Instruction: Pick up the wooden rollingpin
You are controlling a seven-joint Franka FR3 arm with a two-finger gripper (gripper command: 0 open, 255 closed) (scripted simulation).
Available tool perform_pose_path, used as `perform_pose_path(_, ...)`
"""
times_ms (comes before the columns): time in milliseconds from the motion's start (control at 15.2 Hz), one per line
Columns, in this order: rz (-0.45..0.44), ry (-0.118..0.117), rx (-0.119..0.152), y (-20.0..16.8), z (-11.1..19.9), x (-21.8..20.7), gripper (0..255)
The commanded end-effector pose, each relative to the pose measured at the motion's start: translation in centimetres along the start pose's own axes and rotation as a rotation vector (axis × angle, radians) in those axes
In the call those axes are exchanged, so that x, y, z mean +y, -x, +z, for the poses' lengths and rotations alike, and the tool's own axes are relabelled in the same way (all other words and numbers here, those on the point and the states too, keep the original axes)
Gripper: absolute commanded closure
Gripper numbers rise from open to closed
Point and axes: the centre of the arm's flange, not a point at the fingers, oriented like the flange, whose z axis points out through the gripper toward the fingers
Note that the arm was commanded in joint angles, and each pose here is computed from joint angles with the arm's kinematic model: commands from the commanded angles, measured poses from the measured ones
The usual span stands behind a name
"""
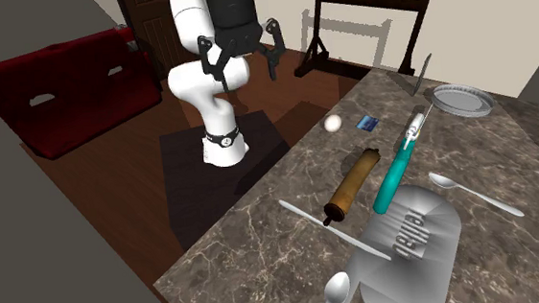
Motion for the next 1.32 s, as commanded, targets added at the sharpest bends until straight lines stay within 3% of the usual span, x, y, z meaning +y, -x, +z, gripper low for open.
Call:
perform_pose_path(0, 0.0, 0.0, 0.0, 0.0, 0.0, 0.0, 0)
perform_pose_path(594, 0.237, 0.109, -0.01, -1.8, 8.4, -10.0, 0)
perform_pose_path(1254, 0.501, 0.231, -0.022, -6.2, 18.9, -19.2, 0)
